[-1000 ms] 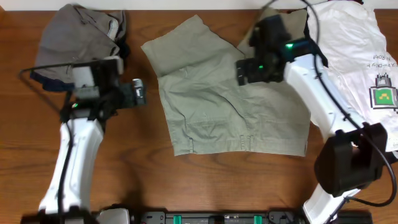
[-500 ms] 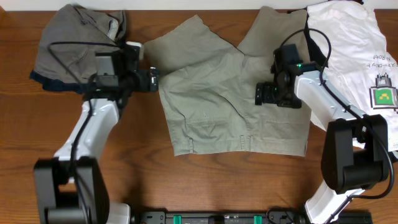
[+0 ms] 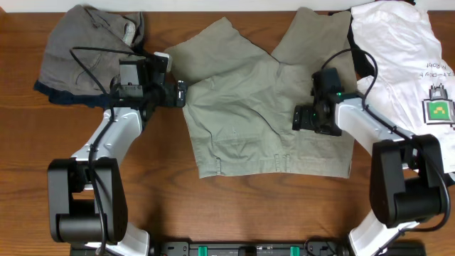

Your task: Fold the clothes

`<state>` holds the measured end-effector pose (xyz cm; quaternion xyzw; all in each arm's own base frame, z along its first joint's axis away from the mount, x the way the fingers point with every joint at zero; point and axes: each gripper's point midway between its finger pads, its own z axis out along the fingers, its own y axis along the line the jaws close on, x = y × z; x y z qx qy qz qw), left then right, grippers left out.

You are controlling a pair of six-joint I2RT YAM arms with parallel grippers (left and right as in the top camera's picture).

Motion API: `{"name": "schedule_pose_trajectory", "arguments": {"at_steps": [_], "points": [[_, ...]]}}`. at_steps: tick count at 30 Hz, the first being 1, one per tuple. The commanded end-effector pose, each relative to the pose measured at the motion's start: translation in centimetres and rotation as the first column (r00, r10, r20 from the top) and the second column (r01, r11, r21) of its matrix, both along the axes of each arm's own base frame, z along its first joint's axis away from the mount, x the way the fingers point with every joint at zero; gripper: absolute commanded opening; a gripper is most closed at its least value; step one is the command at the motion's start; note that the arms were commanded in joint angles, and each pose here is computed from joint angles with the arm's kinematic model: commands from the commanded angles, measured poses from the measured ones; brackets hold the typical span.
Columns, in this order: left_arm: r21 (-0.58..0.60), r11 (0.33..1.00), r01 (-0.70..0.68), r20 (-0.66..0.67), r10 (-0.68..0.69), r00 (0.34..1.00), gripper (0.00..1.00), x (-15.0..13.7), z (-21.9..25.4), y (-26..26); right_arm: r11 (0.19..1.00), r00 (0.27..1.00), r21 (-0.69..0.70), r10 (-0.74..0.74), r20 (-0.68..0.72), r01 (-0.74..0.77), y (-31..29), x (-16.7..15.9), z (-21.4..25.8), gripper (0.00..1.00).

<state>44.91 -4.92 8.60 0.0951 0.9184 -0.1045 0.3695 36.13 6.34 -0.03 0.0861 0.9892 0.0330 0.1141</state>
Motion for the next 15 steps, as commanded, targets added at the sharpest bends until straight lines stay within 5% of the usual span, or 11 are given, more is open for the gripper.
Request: {"name": "schedule_pose_trajectory", "arguments": {"at_steps": [1,15], "points": [[0.007,1.000,0.016,0.030,-0.016,0.999,0.99,0.5,1.0,-0.1,0.997,0.998,-0.048,-0.056,-0.033,0.055,-1.8,-1.2,-2.7,0.87],[0.008,1.000,0.016,0.057,-0.016,0.998,1.00,1.0,1.4,-0.1,0.984,0.953,-0.088,-0.126,0.277,0.155,-8.8,7.7,-6.6,0.87]]}}
